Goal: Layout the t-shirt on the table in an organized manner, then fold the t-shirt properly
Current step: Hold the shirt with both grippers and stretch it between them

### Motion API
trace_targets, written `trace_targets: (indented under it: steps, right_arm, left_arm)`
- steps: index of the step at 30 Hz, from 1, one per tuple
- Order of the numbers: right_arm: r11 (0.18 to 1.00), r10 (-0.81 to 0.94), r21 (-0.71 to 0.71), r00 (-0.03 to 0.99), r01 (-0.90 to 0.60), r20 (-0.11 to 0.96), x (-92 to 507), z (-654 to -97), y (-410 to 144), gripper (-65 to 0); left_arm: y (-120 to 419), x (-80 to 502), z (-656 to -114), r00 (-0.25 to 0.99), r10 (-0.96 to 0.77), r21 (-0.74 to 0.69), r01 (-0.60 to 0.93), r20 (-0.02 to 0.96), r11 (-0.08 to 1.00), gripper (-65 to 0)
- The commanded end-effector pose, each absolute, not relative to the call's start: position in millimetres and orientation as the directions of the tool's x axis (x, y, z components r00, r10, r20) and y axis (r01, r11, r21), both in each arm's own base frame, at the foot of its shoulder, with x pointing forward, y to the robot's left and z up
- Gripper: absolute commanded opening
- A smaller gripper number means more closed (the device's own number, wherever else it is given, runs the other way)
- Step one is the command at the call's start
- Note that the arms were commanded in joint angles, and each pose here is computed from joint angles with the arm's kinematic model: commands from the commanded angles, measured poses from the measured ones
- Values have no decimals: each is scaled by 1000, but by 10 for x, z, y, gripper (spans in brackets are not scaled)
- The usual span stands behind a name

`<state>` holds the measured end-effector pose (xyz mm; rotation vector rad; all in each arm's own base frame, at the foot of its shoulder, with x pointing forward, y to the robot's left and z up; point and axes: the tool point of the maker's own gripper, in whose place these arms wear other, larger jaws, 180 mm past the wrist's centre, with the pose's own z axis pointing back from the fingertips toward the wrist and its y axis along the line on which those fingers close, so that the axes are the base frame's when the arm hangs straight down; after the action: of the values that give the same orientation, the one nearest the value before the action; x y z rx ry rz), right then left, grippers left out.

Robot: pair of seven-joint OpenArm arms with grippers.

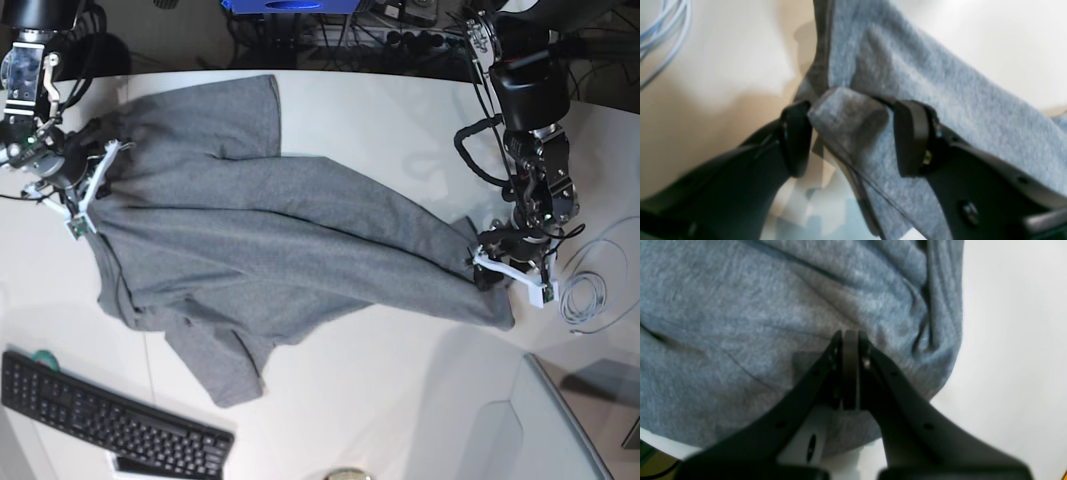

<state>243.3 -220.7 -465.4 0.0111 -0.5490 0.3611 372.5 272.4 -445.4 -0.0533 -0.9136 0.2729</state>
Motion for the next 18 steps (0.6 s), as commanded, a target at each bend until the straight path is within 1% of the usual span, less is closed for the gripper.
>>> trace_targets:
  steps: [1,2,3,4,7,9,10,16,18]
  right_arm:
    - [936,336,-104,766,-337,547,2545,-4545,-2243,-638]
    - [936,336,-104,766,-337,547,2545,-4545,-2243,-638]
    - [936,336,-104,766,-337,547,2545,-4545,-2243,-638]
    - [936,336,-104,766,-337,547,2545,-4545,-2243,-638]
    - [936,336,-104,766,-337,547,2545,-4545,-2243,-638]
    - [936,336,-104,766,-337,547,2545,-4545,-2243,-638]
    - [936,336,-104,765,-337,549,2552,-4541,-2243,-638]
    - [936,337,-109,758,-336,559,2611,-4505,-2243,-638]
    - [935,338,-112,755,-336,562,2620,-4491,-2242,-638]
  left_arm:
    - [2785,3882,-4254,527,246,-160,-204,813,966,-288]
    - [2777,3928,-4214,519,247,-163,-202,819,966,-298]
    - [2777,3941,-4202,516,247,-164,-201,820,966,-326]
    - [2777,3947,-4196,515,247,-164,-201,821,966,-374]
    - [2777,3946,-4198,516,247,-164,-201,820,966,-548]
    - [2777,3946,-4198,516,247,-164,-201,820,966,-634]
    - [2776,3939,-4204,519,246,-163,-201,819,966,-650]
    - [2785,3859,-4194,519,232,-149,-197,823,969,-650]
    - [2807,3722,-4241,530,220,-133,-198,819,971,-650]
